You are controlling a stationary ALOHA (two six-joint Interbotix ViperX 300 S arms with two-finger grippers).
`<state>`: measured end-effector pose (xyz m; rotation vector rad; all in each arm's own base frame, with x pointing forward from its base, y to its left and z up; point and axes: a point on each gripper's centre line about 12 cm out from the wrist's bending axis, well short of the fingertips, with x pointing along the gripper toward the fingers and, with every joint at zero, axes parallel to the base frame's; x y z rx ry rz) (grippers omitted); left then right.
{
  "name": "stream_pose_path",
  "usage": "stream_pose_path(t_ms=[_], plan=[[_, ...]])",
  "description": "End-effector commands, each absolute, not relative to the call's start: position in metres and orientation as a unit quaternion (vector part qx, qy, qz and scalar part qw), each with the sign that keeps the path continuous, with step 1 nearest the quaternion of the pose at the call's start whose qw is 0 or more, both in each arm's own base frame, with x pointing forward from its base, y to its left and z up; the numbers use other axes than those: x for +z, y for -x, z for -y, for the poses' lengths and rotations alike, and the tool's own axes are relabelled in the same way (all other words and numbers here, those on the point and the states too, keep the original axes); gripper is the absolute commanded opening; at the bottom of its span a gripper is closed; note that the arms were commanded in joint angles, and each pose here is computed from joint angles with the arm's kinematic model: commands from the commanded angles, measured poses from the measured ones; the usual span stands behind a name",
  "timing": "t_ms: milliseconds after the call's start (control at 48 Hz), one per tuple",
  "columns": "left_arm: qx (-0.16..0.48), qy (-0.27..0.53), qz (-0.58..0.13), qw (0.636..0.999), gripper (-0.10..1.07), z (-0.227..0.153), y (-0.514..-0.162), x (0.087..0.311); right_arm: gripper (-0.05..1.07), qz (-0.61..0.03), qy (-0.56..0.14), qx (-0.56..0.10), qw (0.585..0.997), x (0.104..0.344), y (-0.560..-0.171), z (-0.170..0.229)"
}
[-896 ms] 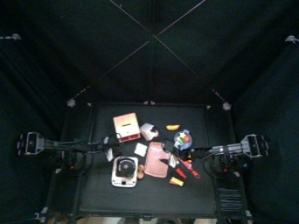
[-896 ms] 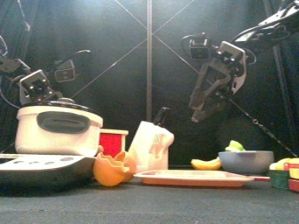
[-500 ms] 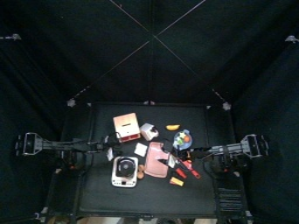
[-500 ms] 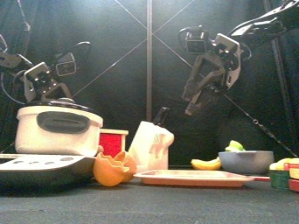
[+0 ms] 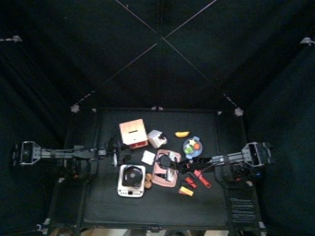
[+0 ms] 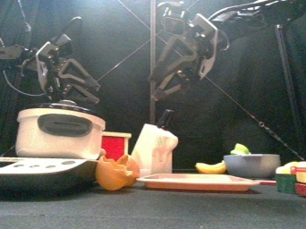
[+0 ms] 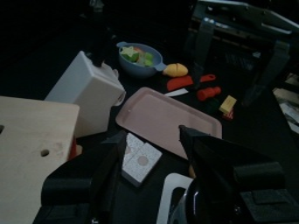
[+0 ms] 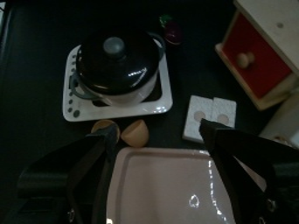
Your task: Grab pot lid
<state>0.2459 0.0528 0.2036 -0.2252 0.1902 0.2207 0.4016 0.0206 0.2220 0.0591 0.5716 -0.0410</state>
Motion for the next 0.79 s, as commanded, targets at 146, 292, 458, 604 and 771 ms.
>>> stream_pose_path(t_ms=[146,292,458,604,771], plan=[[0.130,0.113,-0.058,0.983,0.87,-0.065,-0.245,0.214,1.04,-0.248,-0.003,0.006,0.969,0.235,-0.450,-0.035],[0.149,0.115,-0.054,0.981,0.87,-0.074,-0.241,0.214,1.04,-0.248,-0.001,0.009,0.969,0.228,-0.472,-0.038],[0.178,0.126,-0.054,0.974,0.87,-0.085,-0.235,0.211,1.04,-0.242,0.000,0.019,0.970,0.222,-0.497,-0.047],[0.184,0.128,-0.057,0.973,0.87,-0.087,-0.233,0.208,1.04,-0.238,0.001,0.022,0.971,0.218,-0.511,-0.051],[0.185,0.130,-0.062,0.972,0.87,-0.086,-0.231,0.204,1.04,-0.236,-0.001,0.022,0.971,0.215,-0.521,-0.053]])
